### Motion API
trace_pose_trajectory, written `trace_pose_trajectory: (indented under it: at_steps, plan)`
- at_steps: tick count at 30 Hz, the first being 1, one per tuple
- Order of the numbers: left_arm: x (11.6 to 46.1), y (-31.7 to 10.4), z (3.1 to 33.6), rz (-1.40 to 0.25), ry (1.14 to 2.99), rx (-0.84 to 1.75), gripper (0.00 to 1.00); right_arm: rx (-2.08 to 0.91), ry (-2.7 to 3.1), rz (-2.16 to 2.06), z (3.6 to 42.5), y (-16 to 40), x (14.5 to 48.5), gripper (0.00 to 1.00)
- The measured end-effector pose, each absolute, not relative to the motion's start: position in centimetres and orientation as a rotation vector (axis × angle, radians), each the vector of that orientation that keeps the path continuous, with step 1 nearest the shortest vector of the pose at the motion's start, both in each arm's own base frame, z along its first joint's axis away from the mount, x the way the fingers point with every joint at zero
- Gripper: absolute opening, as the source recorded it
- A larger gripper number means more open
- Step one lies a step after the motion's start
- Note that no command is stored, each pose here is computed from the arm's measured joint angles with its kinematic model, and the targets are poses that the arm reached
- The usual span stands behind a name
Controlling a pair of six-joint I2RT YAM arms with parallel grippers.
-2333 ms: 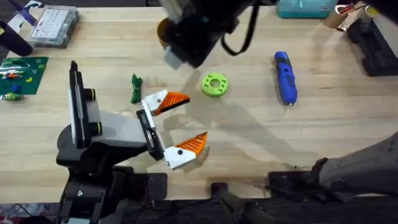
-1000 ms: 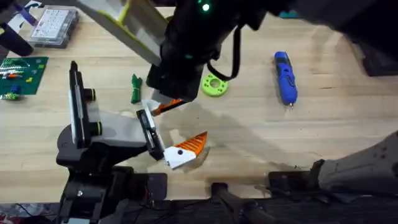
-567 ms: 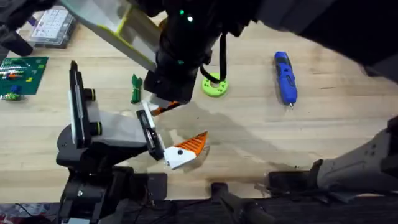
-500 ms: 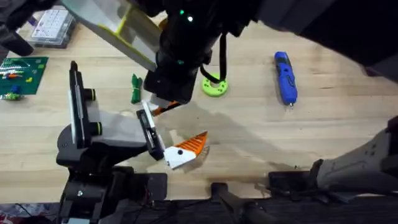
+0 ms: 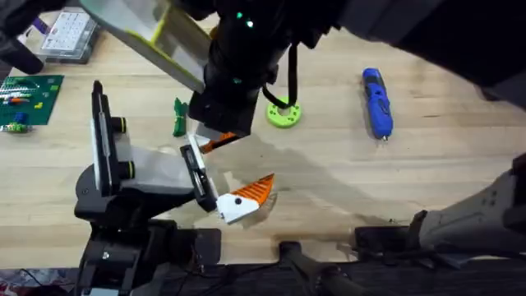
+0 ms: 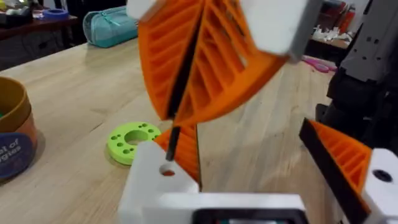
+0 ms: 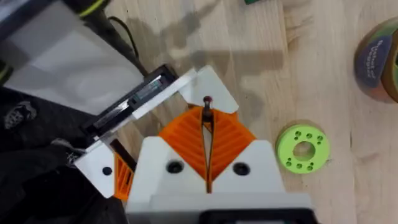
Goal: Pick up the gripper from the table and insert it into the empty holder that is missing its gripper. Then pick up a screw, insert it into the mounting hole, and use the screwdriver to tighten it. Finally, clean up the table by picking up the vegetable and placing it into the bucket.
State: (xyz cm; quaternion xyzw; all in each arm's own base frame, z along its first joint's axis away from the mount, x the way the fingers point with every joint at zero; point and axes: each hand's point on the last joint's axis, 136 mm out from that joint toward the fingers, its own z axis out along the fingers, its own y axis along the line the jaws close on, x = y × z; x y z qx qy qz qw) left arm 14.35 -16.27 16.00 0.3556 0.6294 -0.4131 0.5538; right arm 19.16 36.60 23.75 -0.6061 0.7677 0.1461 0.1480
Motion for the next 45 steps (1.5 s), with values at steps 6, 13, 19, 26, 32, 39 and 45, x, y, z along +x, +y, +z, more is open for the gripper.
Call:
trace_pose_trajectory:
  at_steps: [6, 13, 19, 26, 32, 39, 45]
  plan:
    - [14.3, -16.3, 16.0, -0.976, 1.487, 0.84, 0.986, -1.742, 2.206, 0.42, 23.8, 36.6, 19.2, 0.007]
    - [14.3, -16.3, 16.0, -0.976, 1.487, 0.84, 0.986, -1.742, 2.206, 0.42, 23.8, 36.6, 19.2, 0.007]
    - [14.3, -16.3, 16.0, -0.976, 1.487, 0.84, 0.986, -1.751, 2.22, 0.415, 23.1, 36.8, 19.3, 0.007]
    - [14.3, -16.3, 16.0, -0.976, 1.487, 0.84, 0.986, -1.761, 2.238, 0.404, 22.4, 36.9, 19.4, 0.007]
    - [14.3, -16.3, 16.0, -0.976, 1.488, 0.84, 0.986, -1.763, 2.241, 0.402, 22.4, 36.8, 19.3, 0.007]
    - [14.3, -16.3, 16.0, -0.976, 1.487, 0.84, 0.986, -1.77, 2.253, 0.397, 22.3, 36.5, 19.2, 0.007]
    - [14.3, -16.3, 16.0, -0.976, 1.487, 0.84, 0.986, -1.77, 2.253, 0.398, 22.3, 36.6, 19.2, 0.007]
